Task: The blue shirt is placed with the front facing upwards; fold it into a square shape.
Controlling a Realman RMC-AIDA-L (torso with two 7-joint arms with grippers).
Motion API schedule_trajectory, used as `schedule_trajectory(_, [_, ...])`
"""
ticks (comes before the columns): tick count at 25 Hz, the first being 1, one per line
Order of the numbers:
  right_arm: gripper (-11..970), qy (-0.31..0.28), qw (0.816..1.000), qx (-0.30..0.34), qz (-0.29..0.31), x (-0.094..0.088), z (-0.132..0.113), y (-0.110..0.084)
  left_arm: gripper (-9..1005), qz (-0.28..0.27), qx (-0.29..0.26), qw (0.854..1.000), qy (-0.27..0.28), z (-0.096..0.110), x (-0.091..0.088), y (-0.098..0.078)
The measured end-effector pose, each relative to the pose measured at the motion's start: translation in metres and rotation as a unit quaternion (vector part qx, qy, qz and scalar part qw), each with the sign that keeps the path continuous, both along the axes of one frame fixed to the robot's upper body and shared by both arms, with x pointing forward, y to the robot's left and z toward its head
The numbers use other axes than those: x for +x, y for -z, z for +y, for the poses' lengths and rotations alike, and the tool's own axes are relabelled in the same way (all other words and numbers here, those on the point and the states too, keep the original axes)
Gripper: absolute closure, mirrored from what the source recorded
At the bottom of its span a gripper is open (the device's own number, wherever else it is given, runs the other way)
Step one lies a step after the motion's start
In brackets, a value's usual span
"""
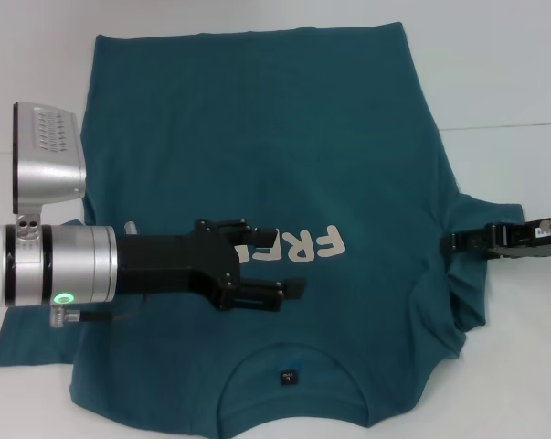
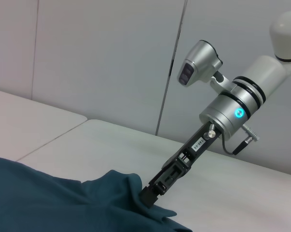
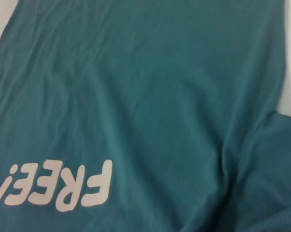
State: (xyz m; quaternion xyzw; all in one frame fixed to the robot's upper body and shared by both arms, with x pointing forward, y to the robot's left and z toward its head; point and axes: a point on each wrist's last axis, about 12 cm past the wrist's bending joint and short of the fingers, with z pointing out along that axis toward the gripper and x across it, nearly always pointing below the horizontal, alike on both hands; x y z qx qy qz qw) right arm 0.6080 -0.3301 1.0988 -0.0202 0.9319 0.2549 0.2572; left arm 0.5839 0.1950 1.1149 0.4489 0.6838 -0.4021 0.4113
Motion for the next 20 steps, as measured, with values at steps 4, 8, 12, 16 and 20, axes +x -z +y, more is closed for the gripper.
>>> schedule_trajectory(4, [66, -0.003, 1.0, 0.0, -0.004, 0.003, 0.006, 0.0, 121, -0.001, 0.0, 1.0, 0.001, 0.0, 0.0, 0.0])
schedule_trajectory(8, [68, -0.006, 1.0, 0.0, -0.009, 0.007, 0.011, -0.002, 121, -0.002, 0.0, 1.0, 0.001, 0.0, 0.0, -0.001])
schedule_trajectory(12, [69, -0.012, 1.0, -0.001, -0.017, 0.011, 0.018, -0.003, 121, -0.002, -0.001, 1.0, 0.001, -0.001, 0.0, 0.0])
schedule_trajectory(16, [68, -0.013, 1.0, -0.004, -0.024, 0.015, 0.021, -0.006, 121, 0.0, -0.001, 1.0, -0.001, 0.0, -0.001, 0.001])
schedule_trajectory(20, [68, -0.012, 1.0, -0.007, -0.026, 0.017, 0.017, -0.009, 121, 0.0, -0.001, 1.0, -0.002, 0.001, -0.001, 0.001])
